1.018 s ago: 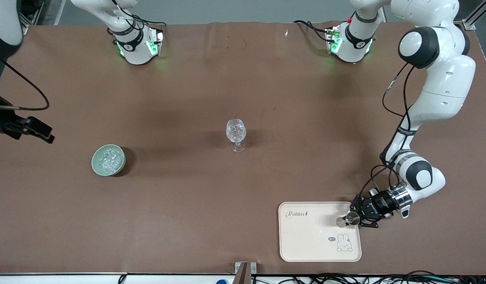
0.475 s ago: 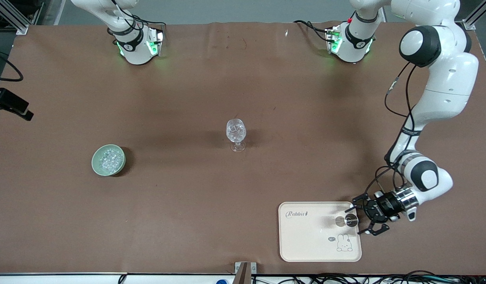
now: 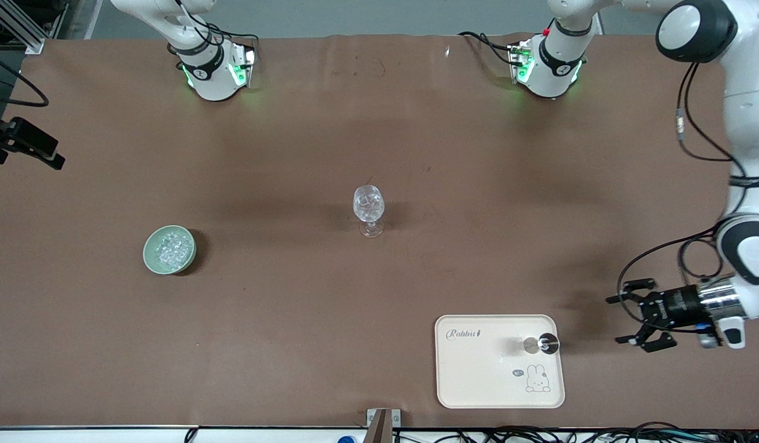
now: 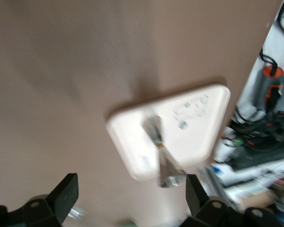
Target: Pour wine and add ice with both arms
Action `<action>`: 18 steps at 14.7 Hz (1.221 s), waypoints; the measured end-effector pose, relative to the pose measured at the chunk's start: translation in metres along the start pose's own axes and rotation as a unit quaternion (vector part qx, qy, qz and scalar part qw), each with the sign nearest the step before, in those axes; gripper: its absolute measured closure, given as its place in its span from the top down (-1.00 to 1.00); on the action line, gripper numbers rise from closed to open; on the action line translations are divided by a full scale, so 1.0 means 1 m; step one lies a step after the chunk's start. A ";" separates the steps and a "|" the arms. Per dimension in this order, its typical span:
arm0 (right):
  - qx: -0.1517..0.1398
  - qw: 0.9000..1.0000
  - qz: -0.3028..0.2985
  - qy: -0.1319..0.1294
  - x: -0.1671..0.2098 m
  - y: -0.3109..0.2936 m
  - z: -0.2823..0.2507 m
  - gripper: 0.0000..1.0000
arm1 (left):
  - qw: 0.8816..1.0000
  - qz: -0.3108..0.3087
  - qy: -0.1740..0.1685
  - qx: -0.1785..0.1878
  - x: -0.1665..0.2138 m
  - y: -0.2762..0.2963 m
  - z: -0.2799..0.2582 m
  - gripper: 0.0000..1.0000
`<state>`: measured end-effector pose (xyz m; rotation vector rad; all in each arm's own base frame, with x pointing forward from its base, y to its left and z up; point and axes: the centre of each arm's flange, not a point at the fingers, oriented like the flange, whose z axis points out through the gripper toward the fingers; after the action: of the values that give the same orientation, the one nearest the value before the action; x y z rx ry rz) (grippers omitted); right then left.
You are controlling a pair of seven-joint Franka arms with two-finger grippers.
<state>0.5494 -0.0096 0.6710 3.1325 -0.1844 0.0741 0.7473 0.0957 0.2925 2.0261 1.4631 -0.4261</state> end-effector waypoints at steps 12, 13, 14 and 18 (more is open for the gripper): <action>0.002 1.000 -0.025 -0.004 0.002 0.003 0.019 0.95 | 0.857 0.404 0.195 0.256 -0.298 0.027 -0.135 1.00; 0.002 1.000 -0.025 0.003 0.004 0.003 0.020 0.98 | 0.840 0.433 0.197 0.262 -0.315 0.022 -0.151 1.00; 0.003 1.000 -0.030 0.010 0.006 0.003 0.022 0.98 | 0.825 0.456 0.200 0.267 -0.330 0.017 -0.164 1.00; 0.002 0.999 -0.046 0.013 0.009 0.009 0.029 1.00 | 0.788 0.506 0.204 0.284 -0.380 -0.017 -0.193 1.00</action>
<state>0.5584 -0.0197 0.6424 3.1376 -0.0408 0.1151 0.5855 -0.0612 0.6542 3.1600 0.2009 0.0751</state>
